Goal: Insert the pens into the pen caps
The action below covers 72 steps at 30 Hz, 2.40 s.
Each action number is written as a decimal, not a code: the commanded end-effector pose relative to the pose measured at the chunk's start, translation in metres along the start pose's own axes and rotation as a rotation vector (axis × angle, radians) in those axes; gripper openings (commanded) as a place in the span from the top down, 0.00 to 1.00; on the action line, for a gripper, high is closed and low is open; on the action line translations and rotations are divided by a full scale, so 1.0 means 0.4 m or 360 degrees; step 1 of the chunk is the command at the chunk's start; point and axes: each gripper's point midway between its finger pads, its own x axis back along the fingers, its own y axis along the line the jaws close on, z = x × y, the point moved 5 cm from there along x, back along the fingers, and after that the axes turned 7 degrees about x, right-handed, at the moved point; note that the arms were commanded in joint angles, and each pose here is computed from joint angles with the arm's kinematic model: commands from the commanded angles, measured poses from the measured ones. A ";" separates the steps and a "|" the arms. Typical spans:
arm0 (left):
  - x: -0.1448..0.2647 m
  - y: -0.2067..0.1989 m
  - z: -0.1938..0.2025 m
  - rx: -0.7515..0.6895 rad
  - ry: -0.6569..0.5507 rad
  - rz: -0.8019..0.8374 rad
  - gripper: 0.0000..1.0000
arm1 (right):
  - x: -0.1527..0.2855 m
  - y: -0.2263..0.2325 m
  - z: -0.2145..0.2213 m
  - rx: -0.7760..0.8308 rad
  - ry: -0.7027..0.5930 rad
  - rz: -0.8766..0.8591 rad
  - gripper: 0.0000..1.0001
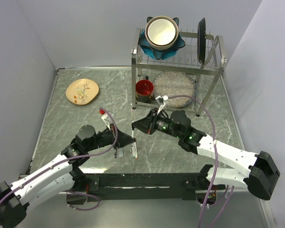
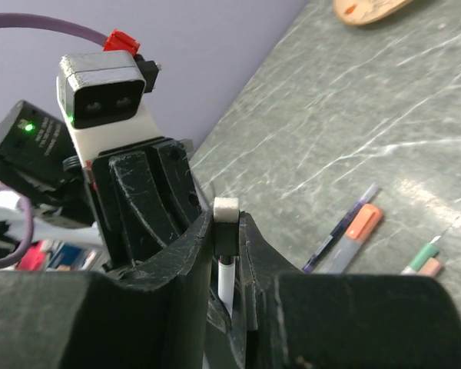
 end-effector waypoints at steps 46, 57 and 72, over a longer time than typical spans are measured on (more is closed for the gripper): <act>0.071 -0.140 -0.175 -0.0445 -0.0476 0.0119 0.99 | 0.092 0.109 0.329 0.0161 0.0584 -0.0105 1.00; 0.057 -0.152 -0.108 -0.0424 -0.0091 0.0250 0.10 | 0.112 -0.061 0.053 0.0184 0.0225 0.0381 1.00; 0.131 -0.094 -0.180 -0.0387 -0.0523 -0.0278 0.00 | 0.040 -0.296 0.228 -0.0190 0.0655 0.0808 0.94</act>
